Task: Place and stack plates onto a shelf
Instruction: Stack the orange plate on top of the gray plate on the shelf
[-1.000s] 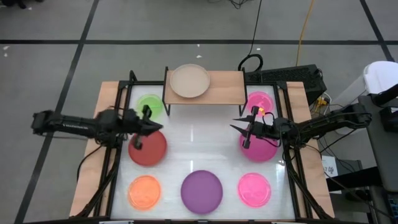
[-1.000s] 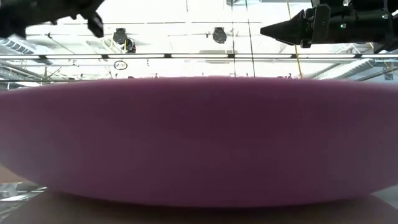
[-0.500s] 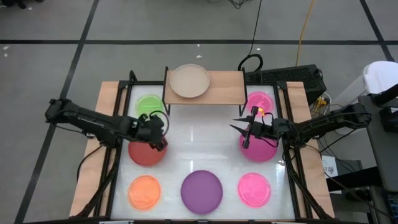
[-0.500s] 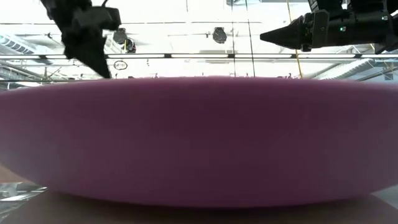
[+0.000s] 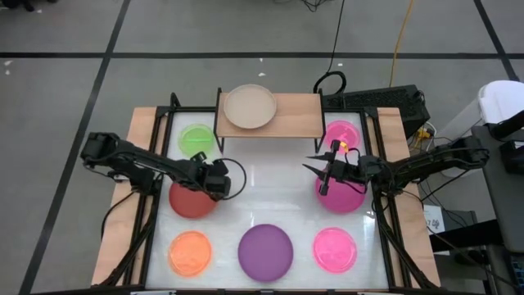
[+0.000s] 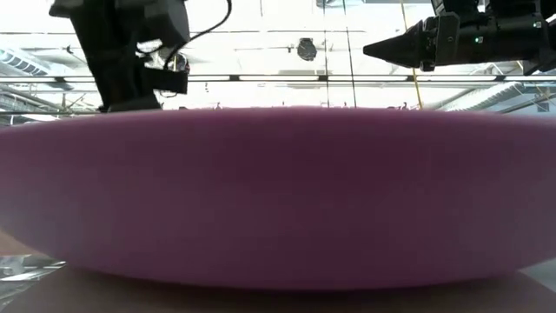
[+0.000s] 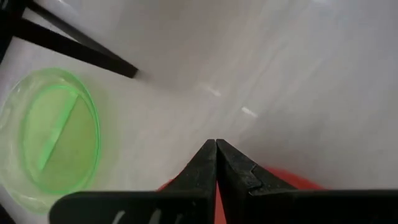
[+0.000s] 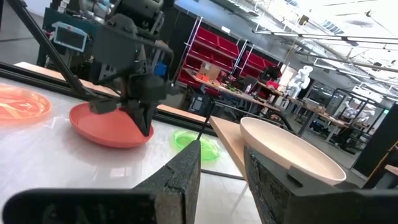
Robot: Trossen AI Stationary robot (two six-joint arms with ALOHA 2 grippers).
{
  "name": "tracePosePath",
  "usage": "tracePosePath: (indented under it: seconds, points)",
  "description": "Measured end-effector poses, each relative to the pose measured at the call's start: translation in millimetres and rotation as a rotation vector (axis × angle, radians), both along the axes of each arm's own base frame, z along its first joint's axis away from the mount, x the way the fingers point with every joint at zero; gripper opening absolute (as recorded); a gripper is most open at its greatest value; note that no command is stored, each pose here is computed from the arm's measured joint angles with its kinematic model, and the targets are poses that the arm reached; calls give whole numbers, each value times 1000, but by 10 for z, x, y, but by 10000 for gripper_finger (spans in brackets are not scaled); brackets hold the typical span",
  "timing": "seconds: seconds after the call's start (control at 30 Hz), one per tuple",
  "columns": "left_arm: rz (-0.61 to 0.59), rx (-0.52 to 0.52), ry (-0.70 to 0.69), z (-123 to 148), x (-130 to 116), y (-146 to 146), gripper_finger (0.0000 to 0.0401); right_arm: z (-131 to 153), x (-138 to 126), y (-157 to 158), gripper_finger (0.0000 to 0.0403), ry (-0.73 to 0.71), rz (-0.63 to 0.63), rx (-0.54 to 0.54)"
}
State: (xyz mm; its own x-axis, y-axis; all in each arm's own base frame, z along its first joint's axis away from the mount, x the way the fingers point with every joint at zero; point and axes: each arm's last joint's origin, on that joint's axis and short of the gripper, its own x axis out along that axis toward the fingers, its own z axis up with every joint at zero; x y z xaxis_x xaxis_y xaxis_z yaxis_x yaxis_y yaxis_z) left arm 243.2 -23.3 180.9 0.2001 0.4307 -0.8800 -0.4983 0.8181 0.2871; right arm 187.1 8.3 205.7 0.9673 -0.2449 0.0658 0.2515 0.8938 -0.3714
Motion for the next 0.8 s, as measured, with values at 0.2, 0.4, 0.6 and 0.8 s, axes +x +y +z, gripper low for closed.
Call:
tracePosePath:
  seconds: [0.2,0.4,0.6,0.8]
  points:
    - [-53,-31,52,-70,23,-15,10,-8,0,0,105,8,0,-1]
    - [-139,-249,10,-11,36,-126,10,-2,0,0,105,3,0,-1]
    - [-308,-368,113,67,-188,-498,10,1,0,0,105,0,0,-2]
    - [-219,-398,170,262,-480,-939,10,1,0,0,105,0,0,-3]
